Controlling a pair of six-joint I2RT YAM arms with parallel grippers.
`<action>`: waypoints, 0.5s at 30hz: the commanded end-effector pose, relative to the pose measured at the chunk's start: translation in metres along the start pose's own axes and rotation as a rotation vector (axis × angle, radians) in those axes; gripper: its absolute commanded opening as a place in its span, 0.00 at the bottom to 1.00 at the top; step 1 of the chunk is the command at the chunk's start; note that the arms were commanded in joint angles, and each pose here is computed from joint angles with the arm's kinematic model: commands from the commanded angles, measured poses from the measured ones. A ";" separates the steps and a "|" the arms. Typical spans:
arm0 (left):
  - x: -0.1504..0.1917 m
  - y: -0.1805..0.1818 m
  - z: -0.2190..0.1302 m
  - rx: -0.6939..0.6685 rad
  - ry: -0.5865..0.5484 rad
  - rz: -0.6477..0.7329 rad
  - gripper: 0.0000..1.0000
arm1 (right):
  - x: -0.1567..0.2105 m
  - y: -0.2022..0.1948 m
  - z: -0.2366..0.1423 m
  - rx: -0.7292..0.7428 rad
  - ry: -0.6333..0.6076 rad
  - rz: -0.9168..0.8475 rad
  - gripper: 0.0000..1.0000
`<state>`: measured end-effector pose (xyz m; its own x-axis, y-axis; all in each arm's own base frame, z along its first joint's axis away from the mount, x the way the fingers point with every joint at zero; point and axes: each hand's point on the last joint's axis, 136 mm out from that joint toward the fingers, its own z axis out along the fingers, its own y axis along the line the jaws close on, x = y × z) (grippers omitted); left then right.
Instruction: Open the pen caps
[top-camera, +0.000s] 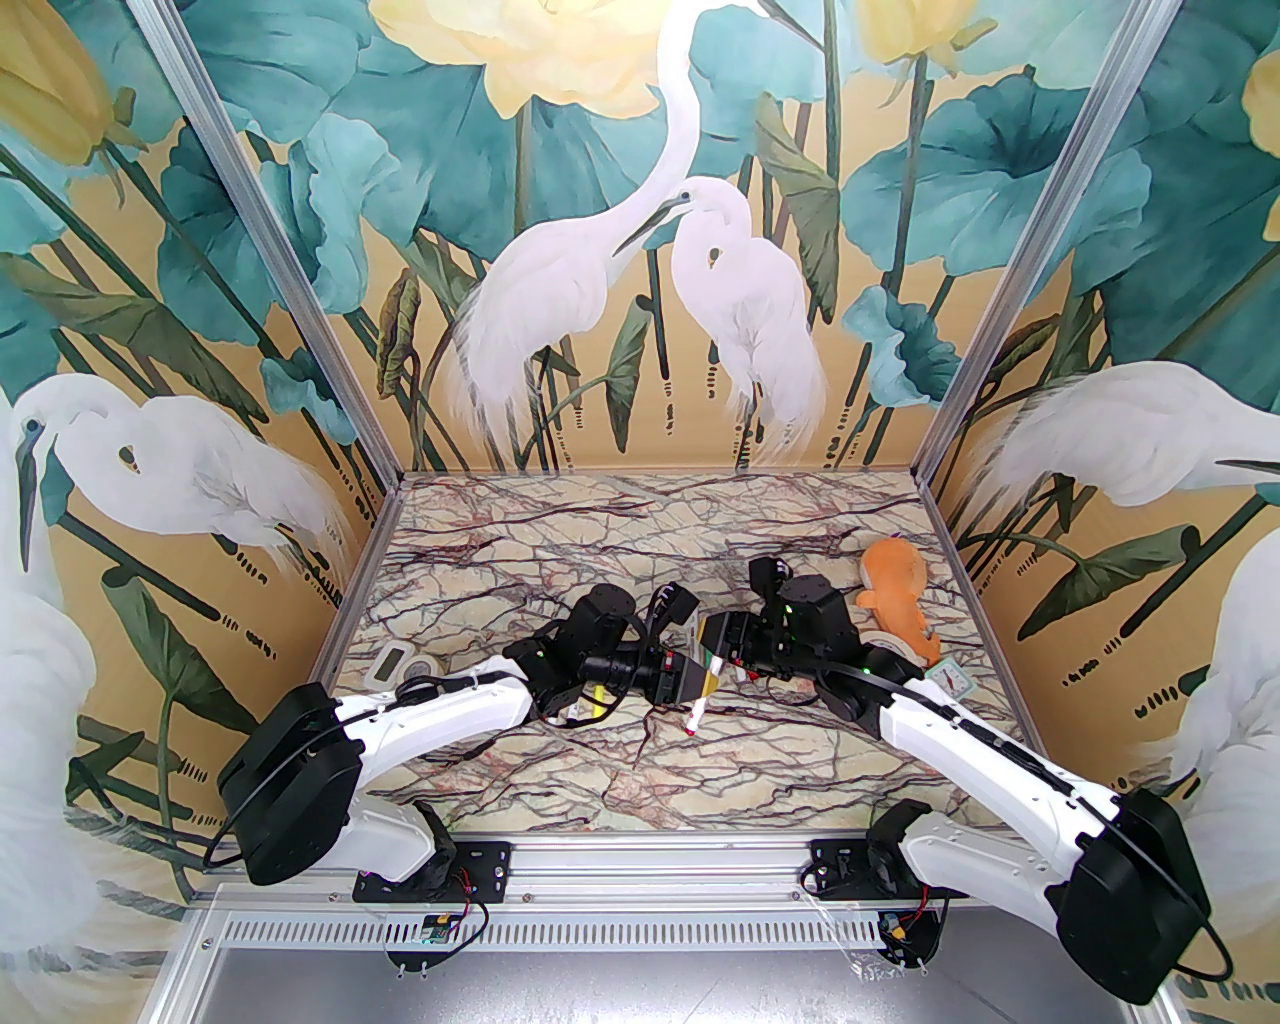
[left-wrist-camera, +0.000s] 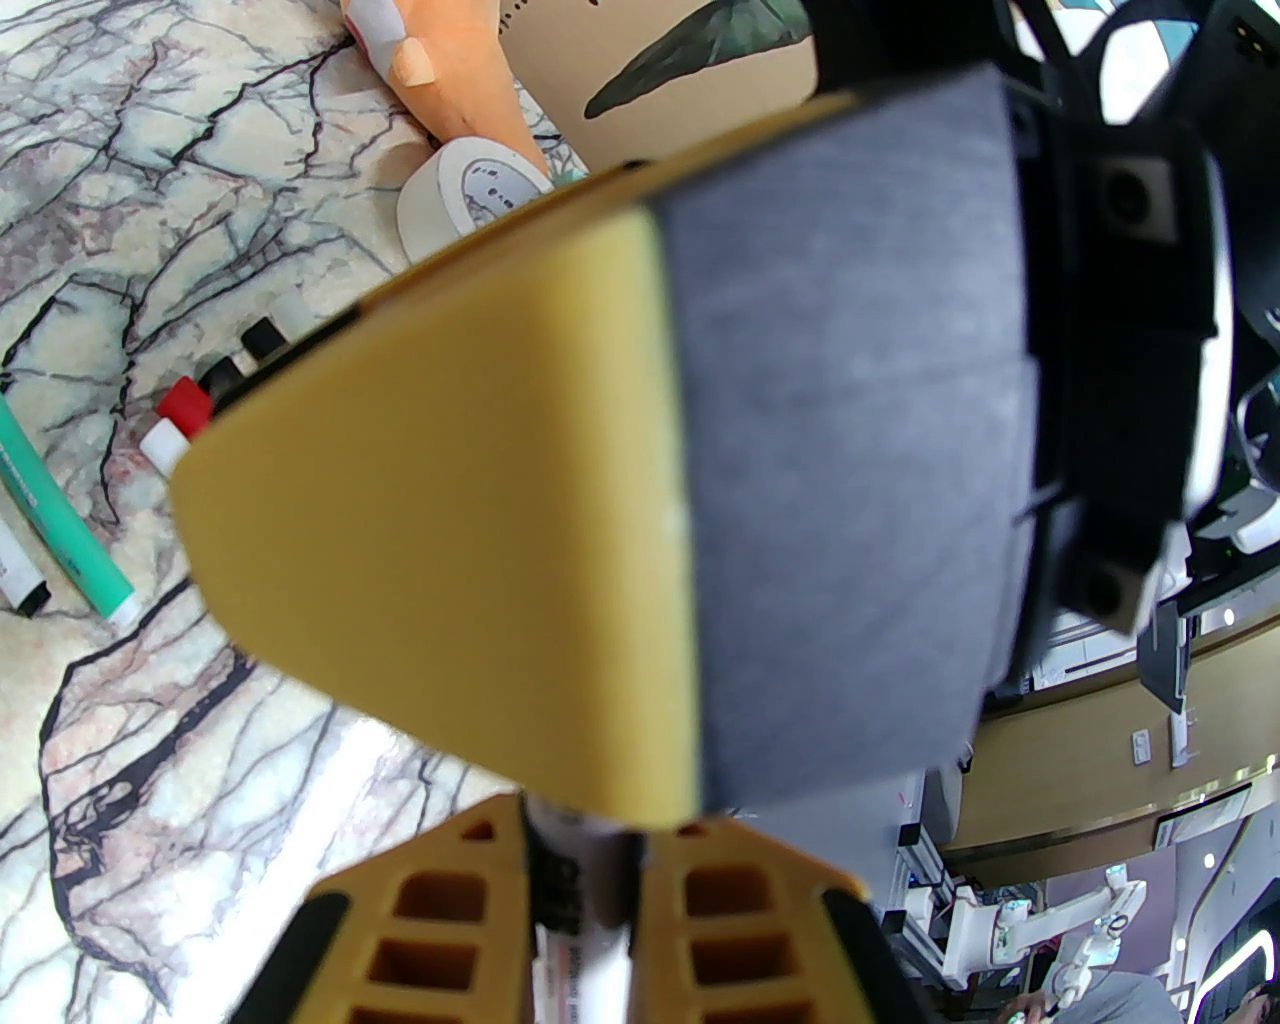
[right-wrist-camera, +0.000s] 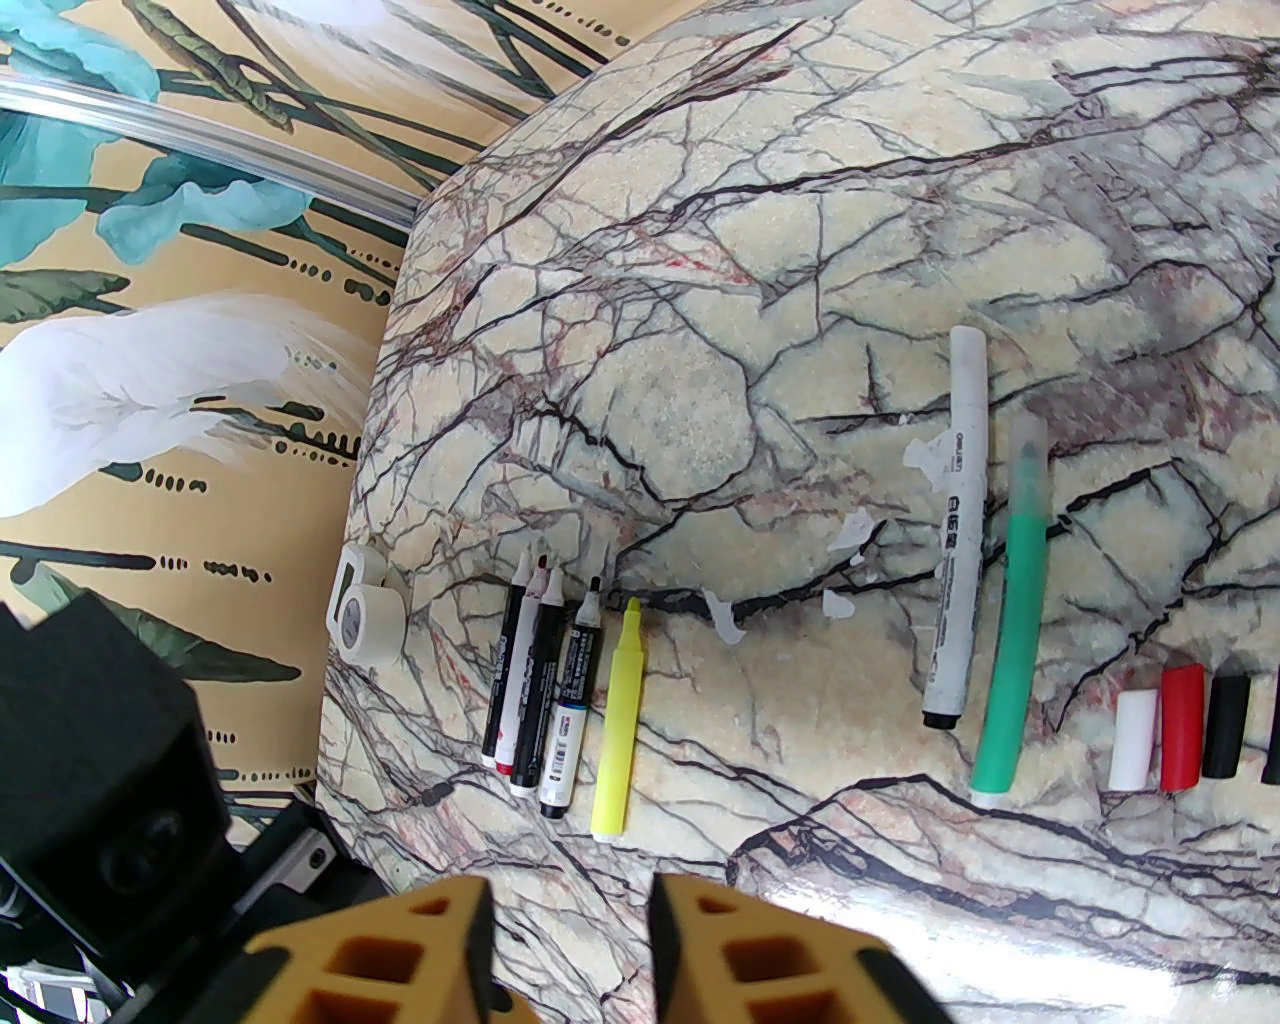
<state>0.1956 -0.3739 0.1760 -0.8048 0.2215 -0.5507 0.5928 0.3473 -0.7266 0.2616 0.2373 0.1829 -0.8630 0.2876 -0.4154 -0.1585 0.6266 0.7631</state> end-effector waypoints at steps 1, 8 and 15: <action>0.005 0.003 0.003 0.003 0.011 -0.005 0.16 | -0.005 0.008 -0.005 -0.007 -0.022 -0.023 0.28; 0.003 0.007 0.004 -0.017 0.001 -0.009 0.17 | -0.004 0.009 -0.005 -0.013 -0.017 -0.021 0.22; -0.001 0.007 0.005 -0.021 -0.011 -0.009 0.16 | -0.001 0.008 -0.006 -0.014 -0.005 -0.019 0.30</action>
<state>0.1976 -0.3739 0.1738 -0.8060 0.2171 -0.5507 0.5906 0.3576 -0.7234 0.2609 0.2365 0.1818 -0.8645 0.2879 -0.4119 -0.1529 0.6301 0.7613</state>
